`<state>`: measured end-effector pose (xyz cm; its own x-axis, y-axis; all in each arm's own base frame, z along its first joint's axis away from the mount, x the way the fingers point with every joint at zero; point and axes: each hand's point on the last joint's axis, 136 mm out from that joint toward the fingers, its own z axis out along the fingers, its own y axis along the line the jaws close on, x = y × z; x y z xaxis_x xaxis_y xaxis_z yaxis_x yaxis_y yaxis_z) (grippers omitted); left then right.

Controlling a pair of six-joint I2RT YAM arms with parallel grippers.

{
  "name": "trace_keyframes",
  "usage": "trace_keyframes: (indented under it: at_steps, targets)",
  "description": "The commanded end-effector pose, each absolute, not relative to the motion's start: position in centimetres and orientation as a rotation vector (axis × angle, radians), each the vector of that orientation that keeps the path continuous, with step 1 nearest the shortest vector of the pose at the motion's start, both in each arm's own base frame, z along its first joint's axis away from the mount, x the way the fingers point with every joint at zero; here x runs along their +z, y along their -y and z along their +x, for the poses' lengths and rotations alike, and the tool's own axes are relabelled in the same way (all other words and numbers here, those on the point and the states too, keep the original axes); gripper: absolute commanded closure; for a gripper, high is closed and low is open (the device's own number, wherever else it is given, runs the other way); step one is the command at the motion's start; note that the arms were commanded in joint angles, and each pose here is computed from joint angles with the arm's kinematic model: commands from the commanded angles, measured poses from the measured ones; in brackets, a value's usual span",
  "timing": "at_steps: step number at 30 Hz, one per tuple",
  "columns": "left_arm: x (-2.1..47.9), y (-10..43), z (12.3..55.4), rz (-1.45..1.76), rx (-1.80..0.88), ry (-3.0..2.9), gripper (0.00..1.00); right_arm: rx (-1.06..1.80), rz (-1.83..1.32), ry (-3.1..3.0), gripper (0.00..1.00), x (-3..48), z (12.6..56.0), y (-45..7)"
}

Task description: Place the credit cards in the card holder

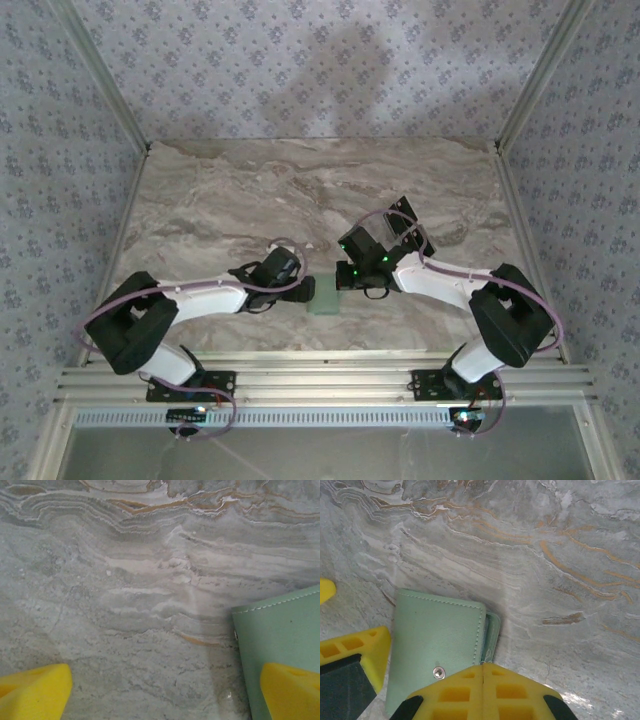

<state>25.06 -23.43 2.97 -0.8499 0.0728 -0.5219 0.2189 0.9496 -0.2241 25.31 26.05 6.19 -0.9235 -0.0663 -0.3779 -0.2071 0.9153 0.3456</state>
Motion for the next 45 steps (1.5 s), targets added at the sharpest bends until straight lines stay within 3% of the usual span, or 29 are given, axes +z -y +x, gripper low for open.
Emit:
trace_keyframes:
  at_steps: [1,9,16,30,45]
  targets:
    - [3.3,24.5,26.1,0.25,-0.392,-2.548,0.03,0.479,-0.233,-2.722,0.92,6.3,25.0,-24.8]
    - [2.4,24.4,26.2,0.245,-0.349,-2.57,0.03,0.43,-0.224,-2.723,0.67,7.8,25.2,-24.2]
    - [1.9,24.3,26.1,0.241,-0.346,-2.573,0.03,0.403,-0.226,-2.741,0.62,8.8,25.1,-24.1]
    - [1.5,24.6,25.9,0.247,-0.345,-2.574,0.04,0.205,-0.354,-2.871,0.62,8.1,24.4,-25.1]
    - [1.2,24.8,25.9,0.252,-0.347,-2.577,0.04,0.131,-0.426,-2.894,0.73,7.2,24.3,-26.4]
